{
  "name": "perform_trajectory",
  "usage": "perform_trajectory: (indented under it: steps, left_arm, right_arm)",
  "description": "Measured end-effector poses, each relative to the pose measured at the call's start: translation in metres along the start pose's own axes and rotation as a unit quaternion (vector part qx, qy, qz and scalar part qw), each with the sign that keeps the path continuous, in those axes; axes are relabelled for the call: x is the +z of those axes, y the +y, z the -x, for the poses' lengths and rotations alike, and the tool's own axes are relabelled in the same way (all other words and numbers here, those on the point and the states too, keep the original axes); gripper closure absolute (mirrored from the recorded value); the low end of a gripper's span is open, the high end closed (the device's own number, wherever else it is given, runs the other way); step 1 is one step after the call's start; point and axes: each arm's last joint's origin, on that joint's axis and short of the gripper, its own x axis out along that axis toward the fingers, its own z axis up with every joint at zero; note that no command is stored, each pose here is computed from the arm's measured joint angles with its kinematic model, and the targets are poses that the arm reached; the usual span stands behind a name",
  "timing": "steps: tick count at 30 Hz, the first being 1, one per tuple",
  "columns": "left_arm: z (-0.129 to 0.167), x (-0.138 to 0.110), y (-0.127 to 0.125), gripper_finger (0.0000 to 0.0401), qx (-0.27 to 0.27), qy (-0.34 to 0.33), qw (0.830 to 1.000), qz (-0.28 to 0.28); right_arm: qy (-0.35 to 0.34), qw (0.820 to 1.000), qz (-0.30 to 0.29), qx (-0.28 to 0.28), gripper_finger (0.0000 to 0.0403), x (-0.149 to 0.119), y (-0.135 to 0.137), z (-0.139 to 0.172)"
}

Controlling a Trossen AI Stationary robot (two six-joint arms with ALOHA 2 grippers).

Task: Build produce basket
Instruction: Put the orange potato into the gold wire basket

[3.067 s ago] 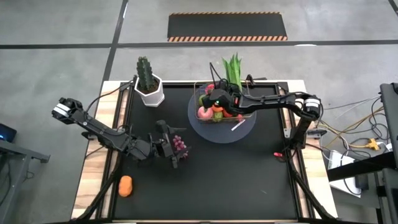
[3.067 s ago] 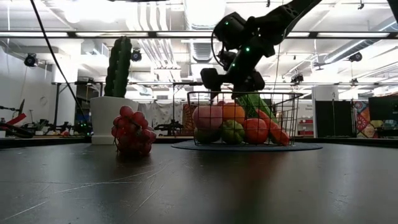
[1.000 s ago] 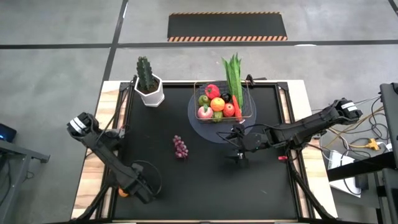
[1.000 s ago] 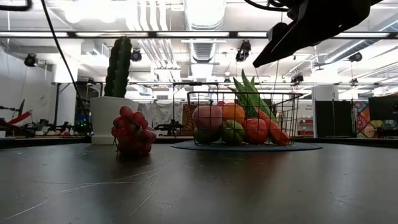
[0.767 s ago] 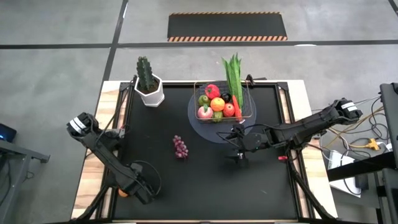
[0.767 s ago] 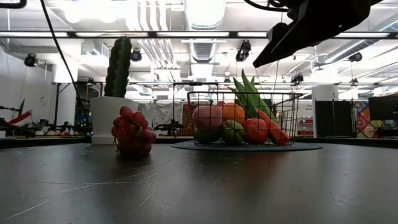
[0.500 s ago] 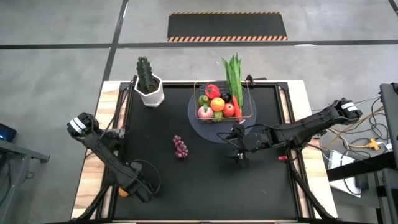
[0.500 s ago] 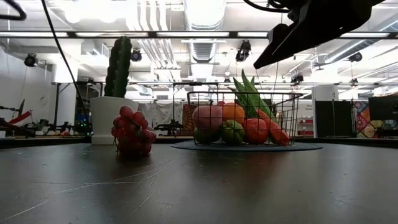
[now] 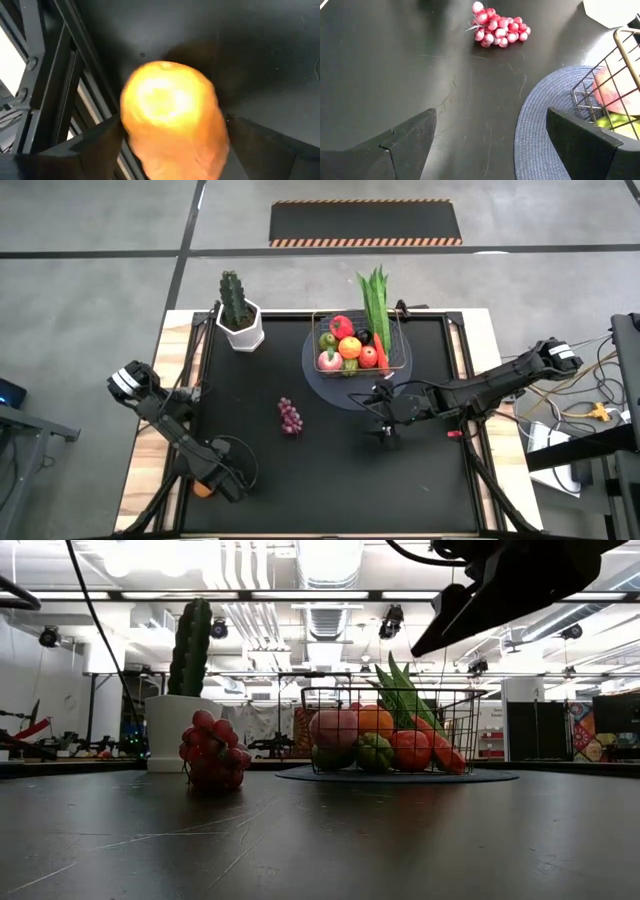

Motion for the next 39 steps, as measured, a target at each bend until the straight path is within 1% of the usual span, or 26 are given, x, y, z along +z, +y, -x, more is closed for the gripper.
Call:
perform_trajectory:
  steps: [8,11,14,15,17,19,20,22,25,28,30,34,39]
  left_arm:
    - [0.002,-0.002,-0.002,0.0153,-0.01,0.0,1.0,-0.003]
    - [0.007,-0.003,-0.005,0.0173,-0.028,-0.013,0.999,-0.011]
    - [0.02,-0.006,-0.009,0.0176,-0.081,-0.058,0.994,-0.035]
    - [0.026,-0.007,-0.01,0.0176,-0.106,-0.08,0.99,-0.048]
    - [0.041,-0.009,-0.013,0.0175,-0.159,-0.131,0.975,-0.083]
    - [0.058,-0.011,-0.016,0.0174,-0.209,-0.192,0.952,-0.118]
    - [0.067,-0.012,-0.017,0.0174,-0.23,-0.228,0.936,-0.136]
    - [0.082,-0.011,-0.02,0.0174,-0.266,-0.297,0.902,-0.164]
    - [0.105,-0.007,-0.025,0.0174,-0.302,-0.377,0.852,-0.201]
    - [0.121,0.0,-0.032,0.0174,-0.315,-0.448,0.801,-0.241]
    - [0.13,0.005,-0.039,0.0174,-0.325,-0.49,0.763,-0.269]
    - [0.147,0.017,-0.053,0.0173,-0.314,-0.56,0.696,-0.321]
    - [0.169,0.032,-0.072,0.0173,-0.295,-0.638,0.61,-0.365]
  right_arm:
    - [0.004,1.0,-0.002,0.0,0.0044,-0.003,0.0,-0.001]
    - [0.004,1.0,-0.002,0.0,0.0044,-0.004,0.0,-0.001]
    - [0.002,1.0,-0.002,0.0,0.0044,-0.003,0.0,-0.001]
    - [0.002,1.0,-0.002,0.0,0.0044,-0.003,0.0,-0.001]
    - [-0.002,1.0,-0.001,0.0,0.0044,-0.003,0.0,-0.001]
    - [-0.019,1.0,0.001,0.0,0.0044,0.0,0.0,-0.002]
    - [-0.031,1.0,0.004,0.0,0.0044,0.001,0.0,-0.002]
    - [-0.056,0.998,0.008,0.009,0.0044,0.002,0.001,-0.003]
    - [-0.098,0.995,0.008,0.023,0.0044,0.002,0.002,-0.005]
    - [-0.139,0.99,0.001,0.023,0.0044,0.002,0.003,-0.006]
    - [-0.172,0.985,-0.007,0.022,0.0044,0.001,0.003,-0.006]
    - [-0.244,0.969,-0.024,0.021,0.0044,0.002,0.003,-0.006]
    - [-0.301,0.952,-0.054,0.022,0.0044,0.002,0.003,-0.01]
